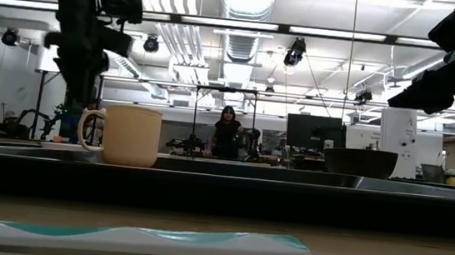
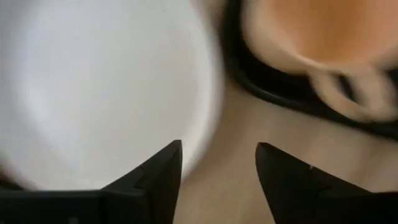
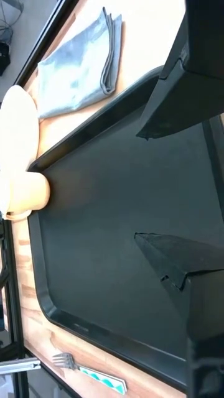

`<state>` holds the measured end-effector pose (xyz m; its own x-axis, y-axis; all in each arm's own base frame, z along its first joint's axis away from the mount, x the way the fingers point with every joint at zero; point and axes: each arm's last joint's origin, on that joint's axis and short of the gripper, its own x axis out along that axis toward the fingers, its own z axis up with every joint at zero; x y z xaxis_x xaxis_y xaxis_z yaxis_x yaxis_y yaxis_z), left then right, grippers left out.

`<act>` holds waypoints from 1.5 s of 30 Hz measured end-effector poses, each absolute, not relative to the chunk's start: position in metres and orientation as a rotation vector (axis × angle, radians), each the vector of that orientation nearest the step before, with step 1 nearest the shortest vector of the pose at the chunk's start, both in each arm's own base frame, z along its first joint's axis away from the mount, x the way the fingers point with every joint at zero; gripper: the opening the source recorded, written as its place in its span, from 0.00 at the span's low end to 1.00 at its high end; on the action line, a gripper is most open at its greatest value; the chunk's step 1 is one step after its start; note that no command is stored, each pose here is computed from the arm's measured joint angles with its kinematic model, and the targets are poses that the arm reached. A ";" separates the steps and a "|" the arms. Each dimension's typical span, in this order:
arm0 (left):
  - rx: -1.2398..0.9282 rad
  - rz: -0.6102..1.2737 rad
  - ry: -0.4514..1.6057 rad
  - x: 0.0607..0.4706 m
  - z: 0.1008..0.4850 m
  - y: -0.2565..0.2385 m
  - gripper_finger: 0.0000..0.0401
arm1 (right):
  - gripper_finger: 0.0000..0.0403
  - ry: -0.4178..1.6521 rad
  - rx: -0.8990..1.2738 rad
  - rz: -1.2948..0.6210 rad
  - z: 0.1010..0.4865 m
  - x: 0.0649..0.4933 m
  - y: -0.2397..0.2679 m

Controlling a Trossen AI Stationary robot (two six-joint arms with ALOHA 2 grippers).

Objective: Set up tray
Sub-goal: Put the white plate on the black serving tray to the bottom of the orange mug

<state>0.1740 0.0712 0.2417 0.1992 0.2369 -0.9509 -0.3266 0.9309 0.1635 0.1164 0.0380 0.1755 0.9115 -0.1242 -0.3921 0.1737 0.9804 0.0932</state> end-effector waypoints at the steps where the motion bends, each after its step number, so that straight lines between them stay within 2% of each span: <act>1: -0.083 0.449 1.305 0.174 0.243 0.074 0.48 | 0.62 0.394 0.131 -0.155 0.176 0.116 0.038; 14: -0.163 0.518 1.348 0.164 0.214 0.078 0.51 | 0.62 0.396 0.125 -0.152 0.176 0.116 0.038; 22: -0.184 0.465 1.310 0.171 0.209 0.083 0.51 | 0.62 0.396 0.127 -0.150 0.175 0.116 0.038; 32: -0.169 0.378 1.446 0.177 0.194 0.097 0.51 | 0.62 0.395 0.137 -0.152 0.175 0.116 0.038; 45: -0.168 0.309 1.453 0.191 0.176 0.103 0.51 | 0.62 0.395 0.137 -0.153 0.175 0.116 0.038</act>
<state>0.1912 0.1031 0.1765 0.0875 0.1049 -0.9906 -0.3068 0.9489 0.0734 0.1164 0.0382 0.1753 0.9117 -0.1209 -0.3928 0.1743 0.9793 0.1030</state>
